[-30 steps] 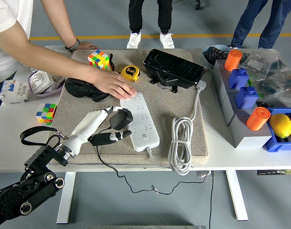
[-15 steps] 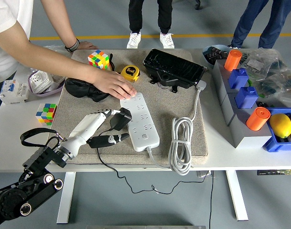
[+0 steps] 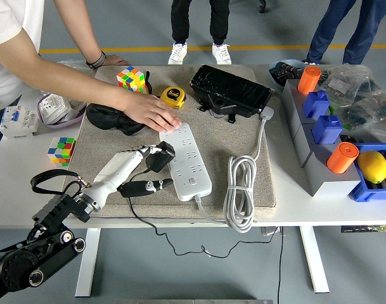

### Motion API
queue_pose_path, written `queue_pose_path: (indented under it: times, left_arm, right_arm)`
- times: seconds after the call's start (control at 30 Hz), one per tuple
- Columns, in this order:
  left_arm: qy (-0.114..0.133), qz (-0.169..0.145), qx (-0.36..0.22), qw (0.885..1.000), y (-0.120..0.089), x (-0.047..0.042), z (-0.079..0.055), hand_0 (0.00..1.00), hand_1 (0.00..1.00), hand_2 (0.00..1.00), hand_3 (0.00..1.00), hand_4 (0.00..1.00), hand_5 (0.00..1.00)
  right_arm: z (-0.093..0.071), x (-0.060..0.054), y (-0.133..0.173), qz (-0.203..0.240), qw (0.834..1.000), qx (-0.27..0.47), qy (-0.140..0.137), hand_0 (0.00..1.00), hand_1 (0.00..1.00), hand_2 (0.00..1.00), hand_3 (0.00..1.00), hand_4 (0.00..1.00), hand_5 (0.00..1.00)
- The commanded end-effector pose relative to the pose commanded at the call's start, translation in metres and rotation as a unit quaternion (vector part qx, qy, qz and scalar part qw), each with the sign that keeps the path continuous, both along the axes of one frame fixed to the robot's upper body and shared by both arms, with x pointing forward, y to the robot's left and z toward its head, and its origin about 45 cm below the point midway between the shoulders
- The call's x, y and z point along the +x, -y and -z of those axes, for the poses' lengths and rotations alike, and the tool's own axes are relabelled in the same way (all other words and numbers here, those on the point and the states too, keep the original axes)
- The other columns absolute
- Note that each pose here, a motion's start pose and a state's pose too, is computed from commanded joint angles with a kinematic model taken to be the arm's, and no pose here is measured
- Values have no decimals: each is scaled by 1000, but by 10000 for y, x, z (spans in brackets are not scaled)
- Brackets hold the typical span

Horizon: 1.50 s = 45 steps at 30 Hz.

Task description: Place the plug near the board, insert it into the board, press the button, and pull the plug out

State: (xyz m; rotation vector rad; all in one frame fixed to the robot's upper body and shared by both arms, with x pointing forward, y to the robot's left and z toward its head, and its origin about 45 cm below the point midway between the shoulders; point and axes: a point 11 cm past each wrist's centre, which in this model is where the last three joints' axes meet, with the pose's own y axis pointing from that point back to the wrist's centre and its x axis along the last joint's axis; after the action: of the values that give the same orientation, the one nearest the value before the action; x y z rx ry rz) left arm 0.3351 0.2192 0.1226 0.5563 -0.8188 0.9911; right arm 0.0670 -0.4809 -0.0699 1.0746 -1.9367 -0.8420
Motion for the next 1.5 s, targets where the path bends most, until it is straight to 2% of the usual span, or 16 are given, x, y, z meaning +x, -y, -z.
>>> queue_pose_path:
  times: [0.2, 0.7, 1.0, 1.5]
  left_arm:
    - [3, 10, -5, 1000, 64, -5, -38, 808, 857, 860, 796, 927, 843]
    - [-5, 33, -3, 999, 256, -8, -36, 807, 850, 844, 782, 928, 847]
    - [4, 39, -2, 999, 296, 39, -105, 803, 846, 838, 777, 928, 848]
    - [-9, 49, 4, 999, 384, 36, -77, 798, 834, 834, 771, 931, 850]
  right_arm:
    - [-2, 9, 0, 1, 1000, 0, 2, 608, 609, 563, 545, 755, 237]
    - [-3, 4, 2, 0, 1000, -1, 2, 609, 610, 562, 545, 754, 236]
    - [-11, 25, 8, 0, 1000, -2, 5, 607, 609, 562, 545, 753, 235]
    - [-14, 46, -2, -2, 1000, 0, 7, 607, 608, 561, 545, 752, 233]
